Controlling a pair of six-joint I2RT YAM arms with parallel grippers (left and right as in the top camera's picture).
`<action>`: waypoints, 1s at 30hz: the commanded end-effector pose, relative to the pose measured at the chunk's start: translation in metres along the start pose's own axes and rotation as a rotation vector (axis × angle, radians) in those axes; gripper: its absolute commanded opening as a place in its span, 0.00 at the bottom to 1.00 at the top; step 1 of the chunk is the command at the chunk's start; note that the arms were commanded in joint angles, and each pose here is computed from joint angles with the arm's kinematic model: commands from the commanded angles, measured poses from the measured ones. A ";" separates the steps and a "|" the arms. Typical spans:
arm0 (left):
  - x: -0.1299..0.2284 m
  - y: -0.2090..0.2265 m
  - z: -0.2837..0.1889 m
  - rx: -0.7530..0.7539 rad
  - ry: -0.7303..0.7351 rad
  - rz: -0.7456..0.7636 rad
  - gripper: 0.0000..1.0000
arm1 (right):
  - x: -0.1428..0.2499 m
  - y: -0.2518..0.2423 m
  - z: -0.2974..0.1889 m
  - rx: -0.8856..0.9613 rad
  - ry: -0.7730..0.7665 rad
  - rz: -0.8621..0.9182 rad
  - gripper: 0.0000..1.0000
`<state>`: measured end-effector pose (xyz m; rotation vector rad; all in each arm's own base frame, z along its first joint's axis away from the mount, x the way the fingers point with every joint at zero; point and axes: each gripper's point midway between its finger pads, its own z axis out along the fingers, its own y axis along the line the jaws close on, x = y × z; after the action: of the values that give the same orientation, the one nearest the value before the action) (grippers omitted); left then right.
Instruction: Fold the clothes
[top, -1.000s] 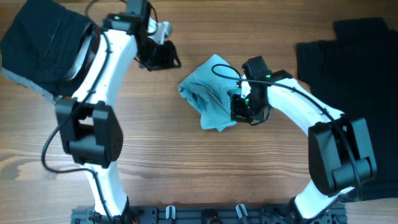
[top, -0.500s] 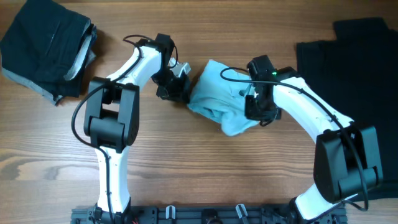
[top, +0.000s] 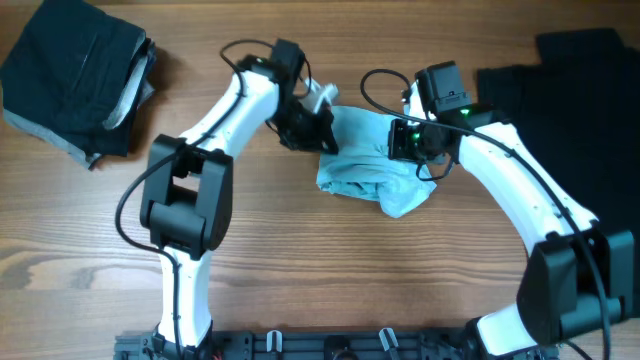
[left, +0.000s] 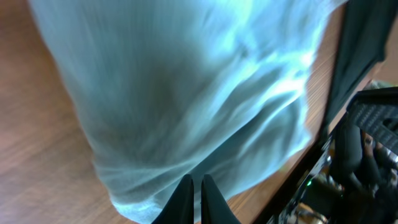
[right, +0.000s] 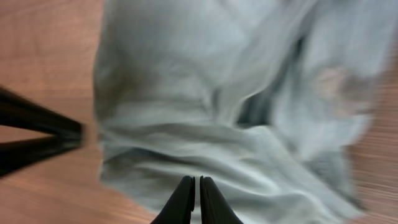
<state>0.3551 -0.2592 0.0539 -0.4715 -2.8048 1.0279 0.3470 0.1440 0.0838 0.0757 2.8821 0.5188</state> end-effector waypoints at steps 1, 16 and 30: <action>0.027 0.024 0.019 -0.068 0.063 -0.037 0.04 | 0.054 0.002 0.045 -0.105 0.243 0.061 0.08; 0.030 0.051 0.026 -0.139 0.043 -0.044 0.07 | -0.037 -0.034 0.053 -0.011 -0.082 0.084 0.08; 0.000 -0.014 -0.045 0.132 -0.085 -0.130 0.24 | -0.075 -0.029 -0.067 -0.128 -0.322 -0.086 0.17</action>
<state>0.3725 -0.2114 0.0776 -0.1624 -2.8173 1.1525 0.4032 0.0846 0.1399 0.0562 2.5509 0.6056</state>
